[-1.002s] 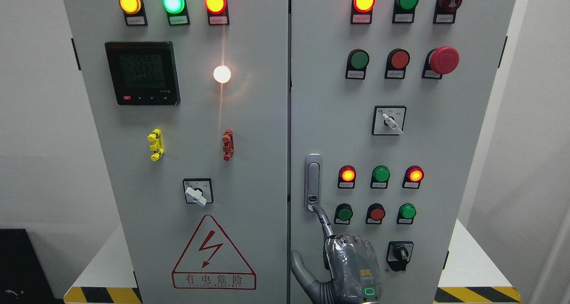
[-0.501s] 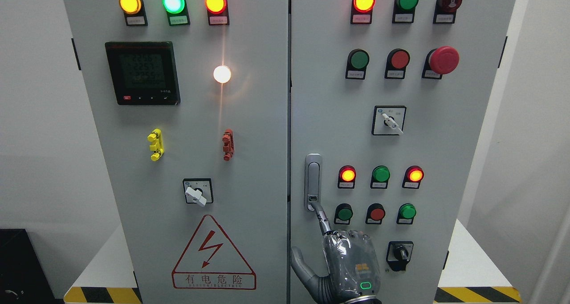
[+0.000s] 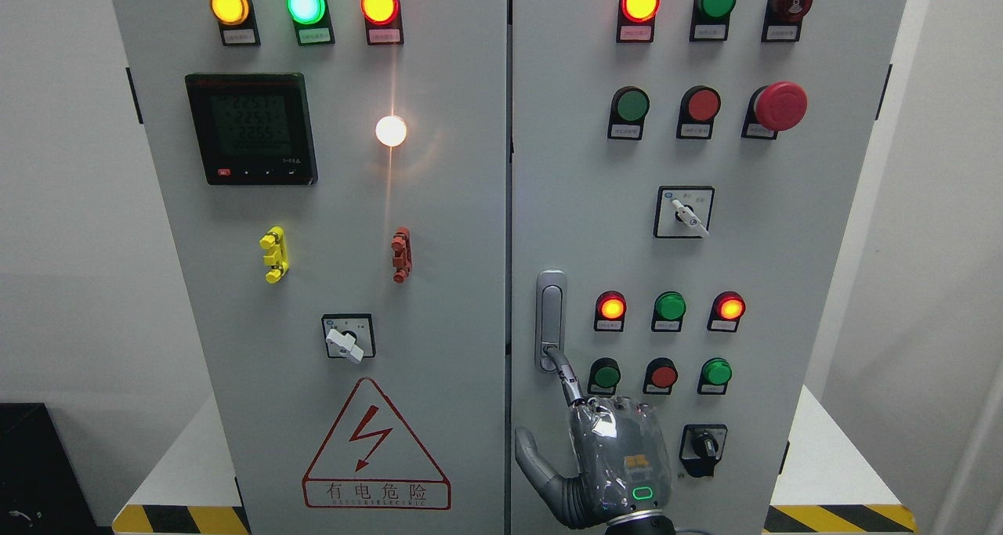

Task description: Release door handle

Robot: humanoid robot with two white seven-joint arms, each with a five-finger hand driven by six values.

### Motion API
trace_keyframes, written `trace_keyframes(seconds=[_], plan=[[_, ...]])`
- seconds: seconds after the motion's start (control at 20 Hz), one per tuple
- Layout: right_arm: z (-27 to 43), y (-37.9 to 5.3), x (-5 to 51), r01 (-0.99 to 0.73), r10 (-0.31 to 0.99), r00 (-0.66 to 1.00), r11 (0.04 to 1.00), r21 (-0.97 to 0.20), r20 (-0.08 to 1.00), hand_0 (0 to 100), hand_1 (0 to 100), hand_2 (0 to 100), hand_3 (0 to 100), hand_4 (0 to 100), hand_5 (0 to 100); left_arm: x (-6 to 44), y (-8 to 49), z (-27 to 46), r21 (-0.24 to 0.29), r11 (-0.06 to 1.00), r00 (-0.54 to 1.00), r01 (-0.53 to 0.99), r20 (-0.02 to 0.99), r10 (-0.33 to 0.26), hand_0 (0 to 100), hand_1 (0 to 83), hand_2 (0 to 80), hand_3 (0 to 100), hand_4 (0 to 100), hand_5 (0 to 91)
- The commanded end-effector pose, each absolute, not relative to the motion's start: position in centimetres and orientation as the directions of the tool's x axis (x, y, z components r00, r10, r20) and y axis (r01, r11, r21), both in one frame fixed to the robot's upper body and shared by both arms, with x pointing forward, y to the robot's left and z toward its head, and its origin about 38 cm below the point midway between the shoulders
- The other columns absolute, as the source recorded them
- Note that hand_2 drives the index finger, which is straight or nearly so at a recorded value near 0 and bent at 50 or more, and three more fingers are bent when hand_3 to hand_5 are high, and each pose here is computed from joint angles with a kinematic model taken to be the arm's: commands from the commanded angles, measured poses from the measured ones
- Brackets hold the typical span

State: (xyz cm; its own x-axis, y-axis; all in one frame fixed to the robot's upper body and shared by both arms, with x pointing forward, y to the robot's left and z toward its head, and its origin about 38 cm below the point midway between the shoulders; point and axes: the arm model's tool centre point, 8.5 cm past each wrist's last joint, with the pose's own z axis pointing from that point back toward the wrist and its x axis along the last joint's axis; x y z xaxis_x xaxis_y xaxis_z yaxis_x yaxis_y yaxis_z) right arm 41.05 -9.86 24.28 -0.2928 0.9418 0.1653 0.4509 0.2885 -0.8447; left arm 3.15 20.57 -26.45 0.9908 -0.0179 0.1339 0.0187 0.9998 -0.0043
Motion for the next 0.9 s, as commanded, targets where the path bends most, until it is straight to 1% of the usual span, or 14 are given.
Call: trace_keyframes(seconds=[0.0, 0.85], plan=[[24.17, -10.15, 41.52, 0.449, 0.948, -0.276, 0.274, -0.851, 0.160, 43, 20, 1, 100, 100, 100, 2.08, 20.58, -26.49, -0.004, 1.000, 0.993, 0.017, 0.118, -0.016, 12, 55.6, 0.0, 0, 0, 0.0], [23.67, -10.26, 41.62, 0.434, 0.951, -0.262, 0.269, -0.860, 0.165, 43, 20, 2, 100, 100, 100, 2.08, 20.58, -26.49, -0.004, 1.000, 0.993, 0.017, 0.118, -0.016, 12, 55.6, 0.0, 0, 0, 0.0]])
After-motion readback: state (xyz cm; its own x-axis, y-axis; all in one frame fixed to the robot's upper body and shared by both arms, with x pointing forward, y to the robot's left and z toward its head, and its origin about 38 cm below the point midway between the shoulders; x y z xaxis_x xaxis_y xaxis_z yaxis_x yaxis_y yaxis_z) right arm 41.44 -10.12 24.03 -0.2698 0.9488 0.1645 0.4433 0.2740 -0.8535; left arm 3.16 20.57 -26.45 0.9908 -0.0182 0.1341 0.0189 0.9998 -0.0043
